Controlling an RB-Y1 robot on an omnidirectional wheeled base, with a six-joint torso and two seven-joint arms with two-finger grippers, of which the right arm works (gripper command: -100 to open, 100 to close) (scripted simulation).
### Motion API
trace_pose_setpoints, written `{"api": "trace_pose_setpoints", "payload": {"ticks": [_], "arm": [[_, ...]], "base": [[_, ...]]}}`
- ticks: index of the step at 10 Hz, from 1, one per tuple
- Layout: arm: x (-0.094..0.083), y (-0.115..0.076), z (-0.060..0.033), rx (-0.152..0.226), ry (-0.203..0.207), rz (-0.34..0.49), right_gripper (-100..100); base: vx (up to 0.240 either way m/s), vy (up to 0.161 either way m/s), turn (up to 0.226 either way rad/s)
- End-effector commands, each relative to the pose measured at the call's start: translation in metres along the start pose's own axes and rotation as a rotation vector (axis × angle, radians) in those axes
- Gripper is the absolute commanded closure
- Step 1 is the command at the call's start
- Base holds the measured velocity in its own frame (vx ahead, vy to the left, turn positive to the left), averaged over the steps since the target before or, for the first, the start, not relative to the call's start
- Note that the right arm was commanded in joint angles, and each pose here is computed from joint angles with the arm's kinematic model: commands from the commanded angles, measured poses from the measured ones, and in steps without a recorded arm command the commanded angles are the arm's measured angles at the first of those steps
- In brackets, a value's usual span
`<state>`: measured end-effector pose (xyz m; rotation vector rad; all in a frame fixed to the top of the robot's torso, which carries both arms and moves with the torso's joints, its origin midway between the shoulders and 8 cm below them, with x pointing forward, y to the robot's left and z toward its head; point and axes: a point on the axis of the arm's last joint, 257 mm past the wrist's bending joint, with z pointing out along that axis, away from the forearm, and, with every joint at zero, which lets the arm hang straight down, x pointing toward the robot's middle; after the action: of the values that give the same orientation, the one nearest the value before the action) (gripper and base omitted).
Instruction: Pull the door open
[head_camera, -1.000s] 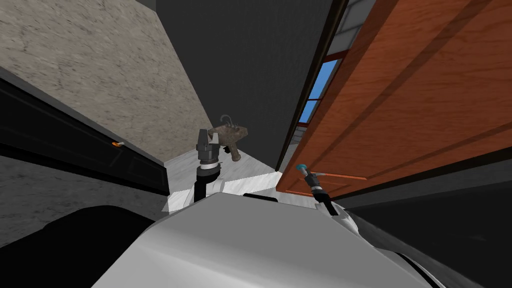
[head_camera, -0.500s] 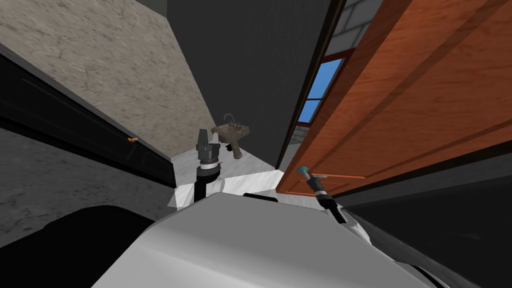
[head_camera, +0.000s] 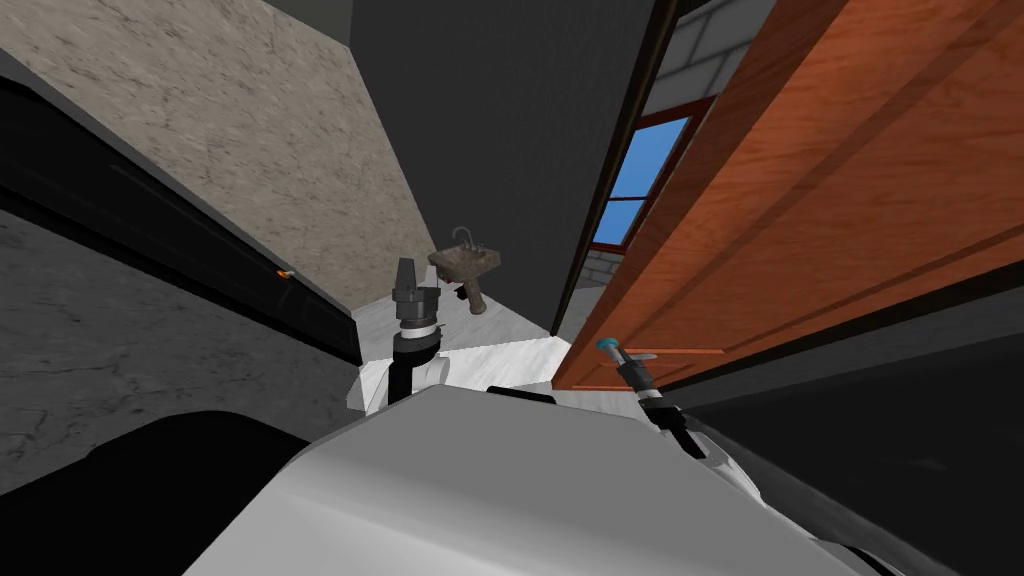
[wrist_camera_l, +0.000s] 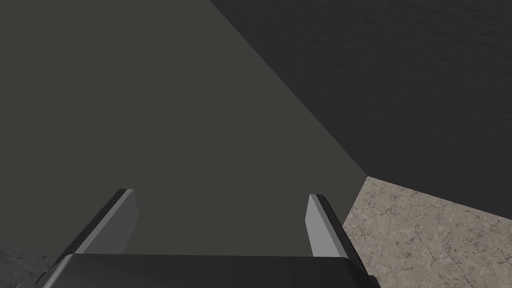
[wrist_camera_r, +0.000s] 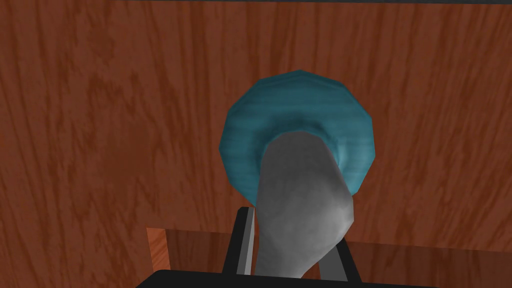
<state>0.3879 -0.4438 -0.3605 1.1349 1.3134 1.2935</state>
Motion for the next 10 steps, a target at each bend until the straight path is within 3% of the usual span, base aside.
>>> {"api": "trace_pose_setpoints", "payload": {"ticks": [1, 10], "arm": [[-0.001, 0.000, -0.0057, -0.001, 0.006, -0.001, 100], [-0.008, 0.002, -0.0367, -0.003, 0.038, -0.005, 100]], "base": [[-0.135, -0.035, 0.183], [-0.200, -0.097, 0.163]]}}
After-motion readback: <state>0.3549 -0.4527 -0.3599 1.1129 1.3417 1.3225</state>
